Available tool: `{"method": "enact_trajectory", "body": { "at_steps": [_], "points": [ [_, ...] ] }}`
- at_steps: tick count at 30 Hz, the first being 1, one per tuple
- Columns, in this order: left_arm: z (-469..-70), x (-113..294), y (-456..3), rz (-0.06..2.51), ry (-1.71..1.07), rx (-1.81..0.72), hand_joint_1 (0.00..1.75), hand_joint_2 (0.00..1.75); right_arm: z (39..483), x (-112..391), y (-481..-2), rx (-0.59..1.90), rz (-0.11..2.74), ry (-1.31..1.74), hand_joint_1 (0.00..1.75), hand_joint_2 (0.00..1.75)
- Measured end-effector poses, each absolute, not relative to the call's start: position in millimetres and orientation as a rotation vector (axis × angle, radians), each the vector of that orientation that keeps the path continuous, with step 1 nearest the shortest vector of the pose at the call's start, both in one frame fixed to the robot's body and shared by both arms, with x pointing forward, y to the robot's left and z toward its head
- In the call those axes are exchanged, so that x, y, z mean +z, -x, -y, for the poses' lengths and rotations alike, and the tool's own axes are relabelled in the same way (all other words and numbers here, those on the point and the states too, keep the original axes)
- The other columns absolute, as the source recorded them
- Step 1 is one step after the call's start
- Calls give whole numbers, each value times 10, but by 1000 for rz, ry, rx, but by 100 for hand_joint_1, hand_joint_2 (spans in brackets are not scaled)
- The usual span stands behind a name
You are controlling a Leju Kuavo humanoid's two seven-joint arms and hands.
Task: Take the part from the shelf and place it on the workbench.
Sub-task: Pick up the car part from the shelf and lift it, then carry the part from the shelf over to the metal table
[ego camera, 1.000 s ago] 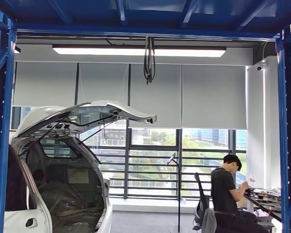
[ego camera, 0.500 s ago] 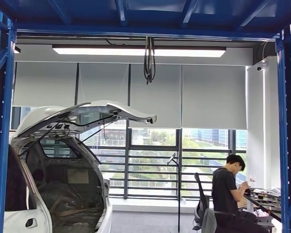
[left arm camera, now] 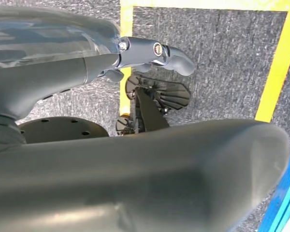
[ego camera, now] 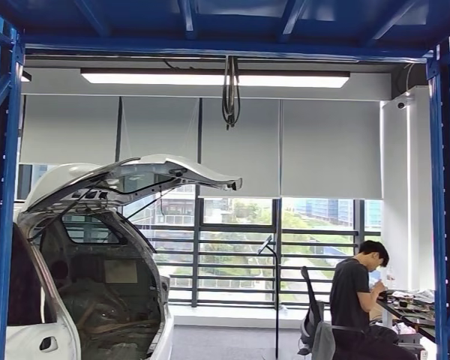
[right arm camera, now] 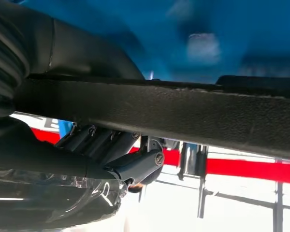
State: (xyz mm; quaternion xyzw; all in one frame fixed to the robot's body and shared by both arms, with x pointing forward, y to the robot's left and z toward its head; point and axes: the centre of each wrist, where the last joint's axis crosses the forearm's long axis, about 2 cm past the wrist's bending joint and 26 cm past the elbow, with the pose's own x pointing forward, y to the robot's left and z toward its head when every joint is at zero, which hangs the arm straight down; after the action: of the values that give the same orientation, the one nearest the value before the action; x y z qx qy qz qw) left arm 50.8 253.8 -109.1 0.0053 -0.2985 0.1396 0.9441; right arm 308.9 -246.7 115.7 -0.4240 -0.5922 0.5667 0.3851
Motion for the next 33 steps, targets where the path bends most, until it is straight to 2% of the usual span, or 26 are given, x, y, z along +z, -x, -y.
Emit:
{"method": "enact_trajectory", "body": {
  "at_steps": [8, 15, 24, 33],
  "points": [
    [-2542, -1092, -499, 602, -31, 284, 0, 175, 2465, 1472, -2953, 1332, 1660, 1152, 175, 175],
    [-2541, -1093, -490, 582, -24, 304, 0, 175, 2534, 2034, -2868, 1065, 1922, 1128, 175, 175],
    [-2539, -1096, -470, 585, 4, 395, 0, 175, 2735, 2492, -2775, 462, 2228, 671, 175, 175],
    [-2579, -1101, -447, 592, -13, 437, 0, 175, 2817, 2419, -2538, 88, 2353, 253, 175, 175]
  ]
}}
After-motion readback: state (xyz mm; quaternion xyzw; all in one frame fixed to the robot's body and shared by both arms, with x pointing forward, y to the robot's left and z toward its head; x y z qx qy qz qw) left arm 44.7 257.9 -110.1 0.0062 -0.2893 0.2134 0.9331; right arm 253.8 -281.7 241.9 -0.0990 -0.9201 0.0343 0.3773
